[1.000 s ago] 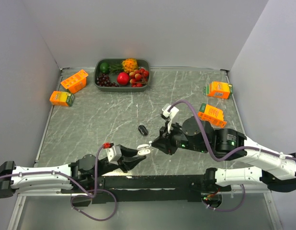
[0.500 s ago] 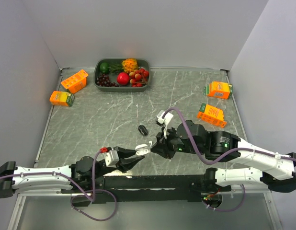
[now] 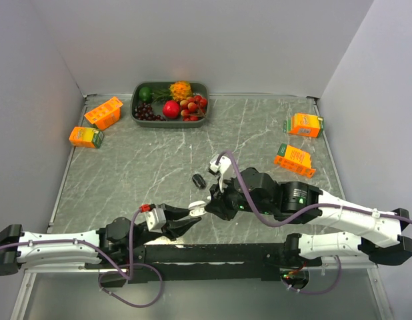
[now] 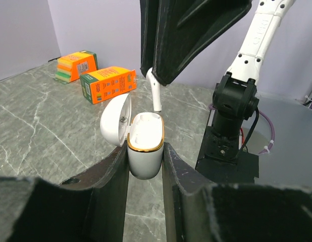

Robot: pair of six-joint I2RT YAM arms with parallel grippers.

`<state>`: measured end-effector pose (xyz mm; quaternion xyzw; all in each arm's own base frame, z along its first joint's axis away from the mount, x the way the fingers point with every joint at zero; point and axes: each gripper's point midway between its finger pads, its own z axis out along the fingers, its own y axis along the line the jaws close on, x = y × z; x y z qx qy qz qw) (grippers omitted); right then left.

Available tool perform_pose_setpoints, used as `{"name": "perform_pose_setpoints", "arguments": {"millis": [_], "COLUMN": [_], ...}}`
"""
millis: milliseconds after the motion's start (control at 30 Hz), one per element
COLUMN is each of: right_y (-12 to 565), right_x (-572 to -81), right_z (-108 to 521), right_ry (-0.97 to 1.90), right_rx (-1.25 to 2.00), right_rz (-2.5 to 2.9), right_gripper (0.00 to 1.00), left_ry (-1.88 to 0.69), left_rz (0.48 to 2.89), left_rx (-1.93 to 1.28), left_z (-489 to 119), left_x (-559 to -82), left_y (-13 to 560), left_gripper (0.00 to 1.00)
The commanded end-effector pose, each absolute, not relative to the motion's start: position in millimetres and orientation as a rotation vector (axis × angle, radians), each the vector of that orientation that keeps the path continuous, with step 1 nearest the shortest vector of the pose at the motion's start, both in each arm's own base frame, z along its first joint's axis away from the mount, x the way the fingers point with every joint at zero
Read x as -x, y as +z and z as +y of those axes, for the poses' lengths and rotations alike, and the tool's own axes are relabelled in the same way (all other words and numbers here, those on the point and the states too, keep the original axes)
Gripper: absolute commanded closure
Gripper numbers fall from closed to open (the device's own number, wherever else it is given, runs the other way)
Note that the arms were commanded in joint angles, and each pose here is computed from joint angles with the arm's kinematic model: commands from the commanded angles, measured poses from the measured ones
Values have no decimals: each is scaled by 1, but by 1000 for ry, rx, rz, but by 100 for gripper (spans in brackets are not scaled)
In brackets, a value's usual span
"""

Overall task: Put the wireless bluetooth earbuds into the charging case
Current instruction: Place the earbud in the charging case.

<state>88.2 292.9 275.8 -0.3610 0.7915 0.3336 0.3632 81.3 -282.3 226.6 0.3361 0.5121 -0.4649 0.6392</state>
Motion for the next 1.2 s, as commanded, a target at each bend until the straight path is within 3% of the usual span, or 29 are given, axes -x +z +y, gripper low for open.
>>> {"name": "perform_pose_setpoints", "arguments": {"millis": [0, 1167], "right_y": [287, 269], "right_x": [-93, -105], "right_z": [297, 296], "right_ry": [864, 788], "right_rx": [849, 616], "right_rz": [2034, 2189], "right_gripper": [100, 100], "left_ry": [-1102, -1082], "left_rz": [1139, 1135], "left_rx": [-684, -647], "left_z": [-279, -278], "left_x": [-83, -89], "left_y": [255, 258], "left_gripper": [99, 99]}}
